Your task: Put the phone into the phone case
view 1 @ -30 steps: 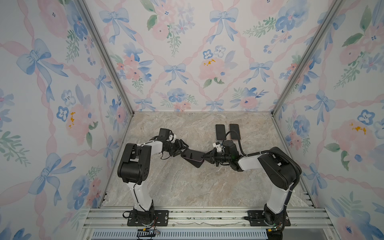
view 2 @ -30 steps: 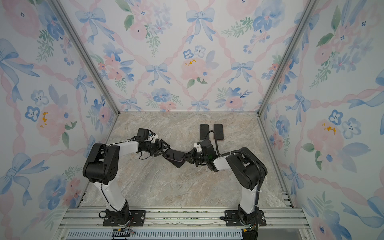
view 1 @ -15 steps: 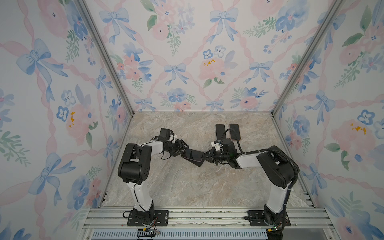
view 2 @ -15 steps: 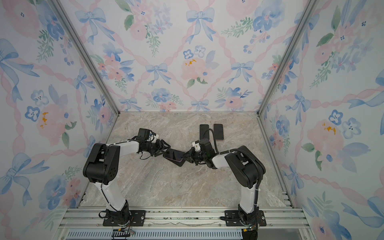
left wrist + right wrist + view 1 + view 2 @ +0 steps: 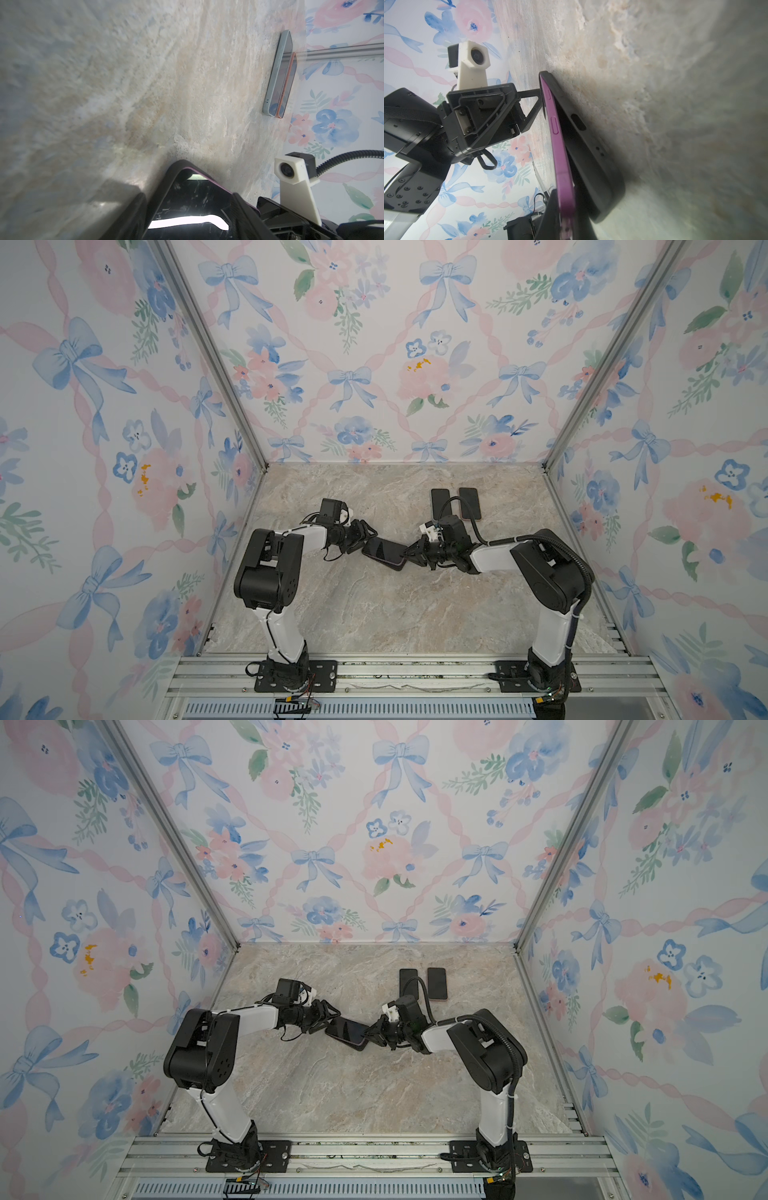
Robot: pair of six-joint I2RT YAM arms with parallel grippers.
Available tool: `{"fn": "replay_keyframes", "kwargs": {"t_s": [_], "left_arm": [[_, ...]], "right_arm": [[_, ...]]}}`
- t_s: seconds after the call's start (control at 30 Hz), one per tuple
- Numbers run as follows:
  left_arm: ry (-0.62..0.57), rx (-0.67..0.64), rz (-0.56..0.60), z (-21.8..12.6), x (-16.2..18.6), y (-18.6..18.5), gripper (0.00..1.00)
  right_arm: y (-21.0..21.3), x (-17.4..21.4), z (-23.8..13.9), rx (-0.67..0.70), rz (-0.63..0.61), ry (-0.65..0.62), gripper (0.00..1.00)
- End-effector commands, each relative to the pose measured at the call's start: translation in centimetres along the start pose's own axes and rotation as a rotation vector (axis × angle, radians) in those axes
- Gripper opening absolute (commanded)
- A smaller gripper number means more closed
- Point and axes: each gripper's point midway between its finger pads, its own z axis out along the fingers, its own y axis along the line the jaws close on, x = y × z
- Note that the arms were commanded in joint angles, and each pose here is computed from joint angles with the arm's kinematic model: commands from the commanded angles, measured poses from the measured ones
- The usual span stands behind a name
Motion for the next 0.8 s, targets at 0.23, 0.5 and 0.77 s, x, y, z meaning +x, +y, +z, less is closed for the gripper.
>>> {"fn": "replay_keyframes", "kwargs": {"t_s": [0.23, 0.5, 0.77], "left_arm": [[0.15, 0.042, -0.034, 0.7, 5.5, -0.9, 0.65], [0.175, 0.085, -0.005, -0.1, 8.0, -3.1, 0.63], [0.197, 0.111, 0.009, -0.9, 10.9, -4.2, 0.6]], "right_arm": [[-6.2, 2.3, 1.4, 0.226, 0.086, 0.059, 0.0], [-6.5, 2.6, 1.0, 0.273, 0.055, 0.076, 0.0], [-7.1, 3.2, 0.1, 0.321, 0.025, 0.092, 0.01]]}}
